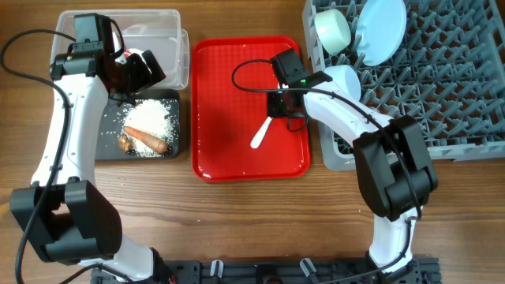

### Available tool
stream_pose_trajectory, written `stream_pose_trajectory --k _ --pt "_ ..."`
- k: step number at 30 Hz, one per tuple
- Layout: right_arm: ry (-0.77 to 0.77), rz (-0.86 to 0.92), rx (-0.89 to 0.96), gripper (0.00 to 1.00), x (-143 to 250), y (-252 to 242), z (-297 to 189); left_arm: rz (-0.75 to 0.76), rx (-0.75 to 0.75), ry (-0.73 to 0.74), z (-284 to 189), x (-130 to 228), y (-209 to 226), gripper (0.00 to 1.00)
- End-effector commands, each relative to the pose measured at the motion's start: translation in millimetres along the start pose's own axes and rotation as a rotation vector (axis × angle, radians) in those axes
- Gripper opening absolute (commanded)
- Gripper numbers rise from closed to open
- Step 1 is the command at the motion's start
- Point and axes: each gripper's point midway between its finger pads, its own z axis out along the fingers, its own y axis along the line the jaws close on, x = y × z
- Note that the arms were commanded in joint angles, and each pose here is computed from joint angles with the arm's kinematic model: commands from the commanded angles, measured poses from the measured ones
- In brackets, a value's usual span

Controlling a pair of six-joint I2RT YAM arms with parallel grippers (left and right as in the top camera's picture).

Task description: Sort waste into correct bins and load items into the dishwasher rack

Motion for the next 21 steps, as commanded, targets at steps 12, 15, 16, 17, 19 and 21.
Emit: stream_pose_trajectory --k 12,15,16,17,19,21 --pt "0.12 0.008 0.007 0.33 33.1 -10.1 60.8 0.009 0.002 -0.017 -5.0 -2.7 -1.6 1.0" --pt "0.102 0.007 0.005 0.17 28.9 -9.4 61.4 0.009 0.002 -0.017 -5.0 -2.7 -1.6 1.0" --pt "0.099 0.006 0.01 0.13 28.3 -10.2 61.4 0.009 0.002 -0.017 -5.0 -2.7 -1.6 1.0" --pt "0.096 0.006 0.017 0.11 27.9 -11.3 61.5 0.009 0.002 -0.017 -5.0 -2.7 -1.6 1.0" --pt "0.094 0.005 0.02 0.1 27.5 -11.9 61.5 0.009 0.002 -0.017 -5.0 -2.7 -1.6 1.0" --pt "0.09 0.005 0.029 0.05 26.8 -13.5 61.5 0.009 0.002 -0.017 -5.0 -2.7 -1.6 1.0"
